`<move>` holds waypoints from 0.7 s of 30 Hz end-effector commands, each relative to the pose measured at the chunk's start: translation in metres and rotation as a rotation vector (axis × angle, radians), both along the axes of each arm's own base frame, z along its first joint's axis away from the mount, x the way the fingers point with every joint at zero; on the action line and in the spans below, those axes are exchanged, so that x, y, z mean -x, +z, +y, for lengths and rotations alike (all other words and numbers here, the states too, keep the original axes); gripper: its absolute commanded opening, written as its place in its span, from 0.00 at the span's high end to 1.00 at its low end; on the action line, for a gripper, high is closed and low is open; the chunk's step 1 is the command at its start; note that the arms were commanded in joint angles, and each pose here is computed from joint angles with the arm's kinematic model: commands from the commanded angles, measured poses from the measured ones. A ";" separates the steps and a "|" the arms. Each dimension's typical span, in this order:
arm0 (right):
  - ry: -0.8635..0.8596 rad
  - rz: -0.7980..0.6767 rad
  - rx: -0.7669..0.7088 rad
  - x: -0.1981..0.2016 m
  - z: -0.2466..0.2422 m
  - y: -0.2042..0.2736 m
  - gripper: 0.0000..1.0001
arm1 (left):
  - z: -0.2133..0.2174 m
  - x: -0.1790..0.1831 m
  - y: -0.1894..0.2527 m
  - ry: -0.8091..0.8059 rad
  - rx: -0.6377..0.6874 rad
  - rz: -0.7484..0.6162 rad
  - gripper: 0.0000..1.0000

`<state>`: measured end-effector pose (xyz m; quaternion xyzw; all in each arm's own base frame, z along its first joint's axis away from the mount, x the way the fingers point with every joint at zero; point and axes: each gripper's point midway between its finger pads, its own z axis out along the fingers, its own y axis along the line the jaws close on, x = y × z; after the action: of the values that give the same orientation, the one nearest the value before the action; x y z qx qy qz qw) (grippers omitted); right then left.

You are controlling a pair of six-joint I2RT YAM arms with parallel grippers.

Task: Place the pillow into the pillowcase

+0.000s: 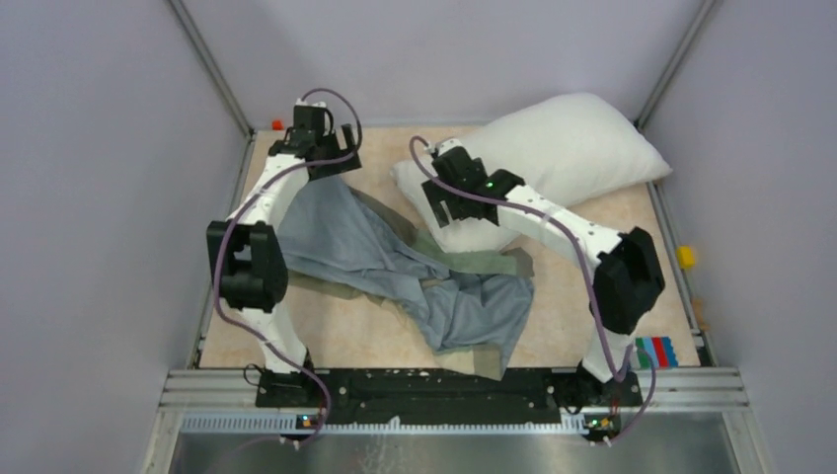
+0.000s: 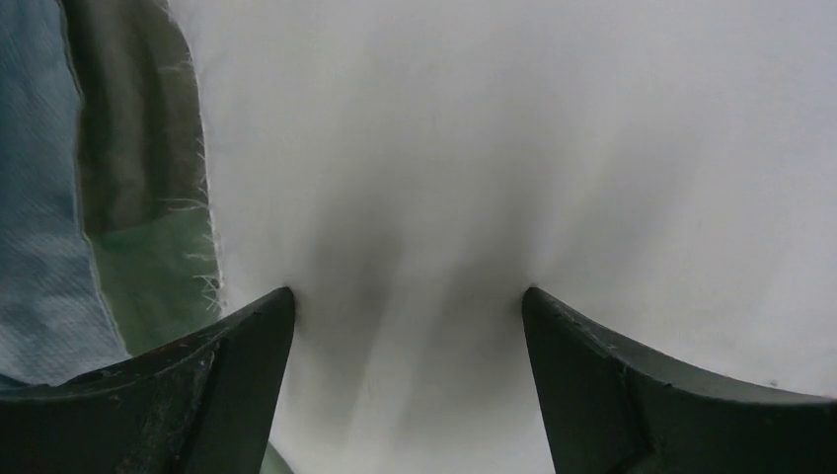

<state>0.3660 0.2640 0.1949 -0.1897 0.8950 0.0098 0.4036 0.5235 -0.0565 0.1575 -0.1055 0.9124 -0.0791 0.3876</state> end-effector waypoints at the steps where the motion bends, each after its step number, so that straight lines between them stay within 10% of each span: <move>1: 0.093 0.093 0.096 0.011 0.012 -0.057 0.16 | -0.031 0.082 0.024 -0.055 0.036 0.004 0.02; 3: 0.049 0.122 0.136 0.001 0.005 -0.081 0.27 | -0.041 0.122 0.013 -0.064 0.053 0.047 0.07; 6: -0.069 0.151 0.135 -0.030 -0.016 -0.093 0.97 | -0.050 0.174 0.005 -0.062 0.096 0.074 0.19; 21: -0.349 -0.089 -0.123 -0.209 -0.048 -0.005 1.00 | -0.100 0.295 -0.065 -0.099 0.147 0.270 0.46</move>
<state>0.5636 0.2236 0.1956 -0.0244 0.8920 -0.0067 0.4514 0.2382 -0.1437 0.0971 -0.0771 0.9549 -0.1346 0.2531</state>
